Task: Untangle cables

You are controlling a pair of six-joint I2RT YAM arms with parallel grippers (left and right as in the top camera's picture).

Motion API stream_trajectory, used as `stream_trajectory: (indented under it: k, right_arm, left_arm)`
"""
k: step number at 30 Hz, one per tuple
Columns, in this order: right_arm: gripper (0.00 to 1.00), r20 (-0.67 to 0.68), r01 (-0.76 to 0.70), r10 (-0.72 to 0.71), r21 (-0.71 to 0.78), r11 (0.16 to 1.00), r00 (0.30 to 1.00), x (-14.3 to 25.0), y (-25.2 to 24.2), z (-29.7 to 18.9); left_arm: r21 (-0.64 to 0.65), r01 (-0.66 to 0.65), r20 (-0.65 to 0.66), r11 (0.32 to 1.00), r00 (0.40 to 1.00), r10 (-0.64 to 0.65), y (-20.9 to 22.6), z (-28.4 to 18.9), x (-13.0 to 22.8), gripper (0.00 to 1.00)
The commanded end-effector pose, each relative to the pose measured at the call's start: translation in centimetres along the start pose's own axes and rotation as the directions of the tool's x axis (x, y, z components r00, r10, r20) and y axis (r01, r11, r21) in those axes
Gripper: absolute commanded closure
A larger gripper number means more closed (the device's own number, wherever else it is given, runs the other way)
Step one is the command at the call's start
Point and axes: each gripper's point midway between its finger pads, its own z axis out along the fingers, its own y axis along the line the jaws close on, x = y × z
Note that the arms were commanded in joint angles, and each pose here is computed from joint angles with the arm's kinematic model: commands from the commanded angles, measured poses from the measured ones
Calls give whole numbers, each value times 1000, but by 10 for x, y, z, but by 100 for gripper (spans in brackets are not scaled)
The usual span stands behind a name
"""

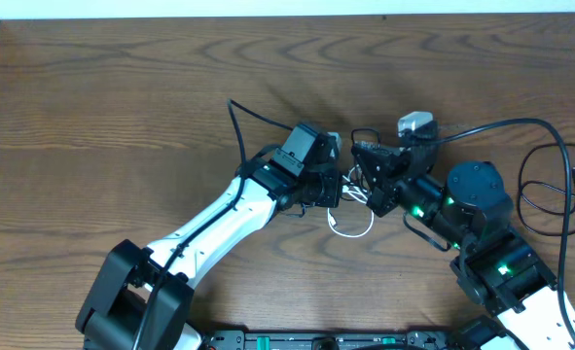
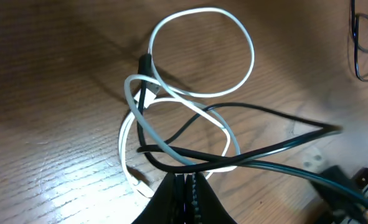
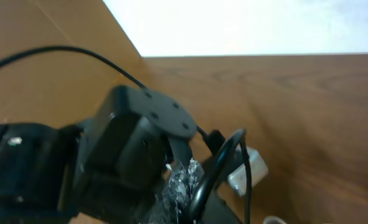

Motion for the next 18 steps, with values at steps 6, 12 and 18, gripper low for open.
stream_trajectory:
  k: [6, 12, 18]
  right_arm:
    - [99, -35, -12, 12, -8, 1000, 999, 6, 2, -1]
    - [99, -50, -12, 9, -53, 999, 999, 8, 9, -1]
    - [99, -85, -1, -9, -122, 993, 996, 15, 21, -1]
  left_arm:
    - [90, -8, -51, 996, 999, 13, -12, 1, 7, 70]
    - [195, -11, -100, 981, 995, 31, -29, -3, 15, 61]
    - [246, -30, -114, 969, 992, 60, -38, -5, 19, 60]
